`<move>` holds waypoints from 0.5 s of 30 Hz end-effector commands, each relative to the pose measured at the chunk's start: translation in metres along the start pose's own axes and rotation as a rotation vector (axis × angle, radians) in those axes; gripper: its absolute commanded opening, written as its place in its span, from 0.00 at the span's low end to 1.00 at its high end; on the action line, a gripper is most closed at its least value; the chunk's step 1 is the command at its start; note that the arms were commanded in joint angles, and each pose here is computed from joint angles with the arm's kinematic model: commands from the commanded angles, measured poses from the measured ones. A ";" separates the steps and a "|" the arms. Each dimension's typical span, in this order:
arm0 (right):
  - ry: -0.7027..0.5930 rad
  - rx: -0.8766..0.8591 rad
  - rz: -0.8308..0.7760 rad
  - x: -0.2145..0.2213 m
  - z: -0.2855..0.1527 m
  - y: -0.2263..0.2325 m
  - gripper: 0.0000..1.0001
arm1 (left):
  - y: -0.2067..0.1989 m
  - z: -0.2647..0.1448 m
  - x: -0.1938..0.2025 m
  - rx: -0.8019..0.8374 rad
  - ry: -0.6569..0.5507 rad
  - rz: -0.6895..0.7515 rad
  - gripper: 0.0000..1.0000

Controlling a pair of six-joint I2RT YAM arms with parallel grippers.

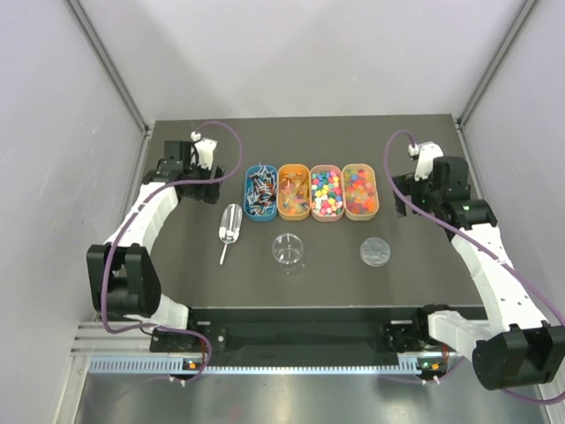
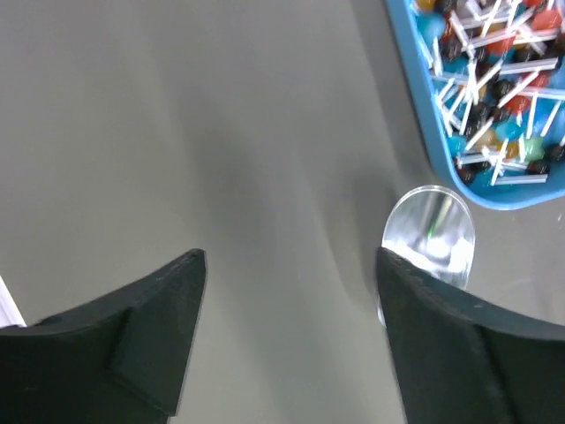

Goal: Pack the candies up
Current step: Pick up the spatula from the center of the board.

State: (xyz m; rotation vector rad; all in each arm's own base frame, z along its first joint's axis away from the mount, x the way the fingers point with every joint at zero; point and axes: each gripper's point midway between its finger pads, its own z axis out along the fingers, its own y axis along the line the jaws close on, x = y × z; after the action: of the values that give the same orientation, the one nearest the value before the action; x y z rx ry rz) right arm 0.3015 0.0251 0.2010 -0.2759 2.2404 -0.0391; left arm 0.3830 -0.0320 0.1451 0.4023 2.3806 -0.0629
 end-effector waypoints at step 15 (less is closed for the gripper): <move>0.008 -0.191 -0.238 0.005 -0.008 0.018 1.00 | -0.041 0.050 -0.012 0.498 0.269 0.020 0.99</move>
State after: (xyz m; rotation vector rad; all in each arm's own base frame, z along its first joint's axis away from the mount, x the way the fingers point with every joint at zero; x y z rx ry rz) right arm 0.2886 0.0411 0.1837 -0.6281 2.2638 0.0462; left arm 0.4033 -0.0697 0.0633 0.7086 2.7155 -0.4732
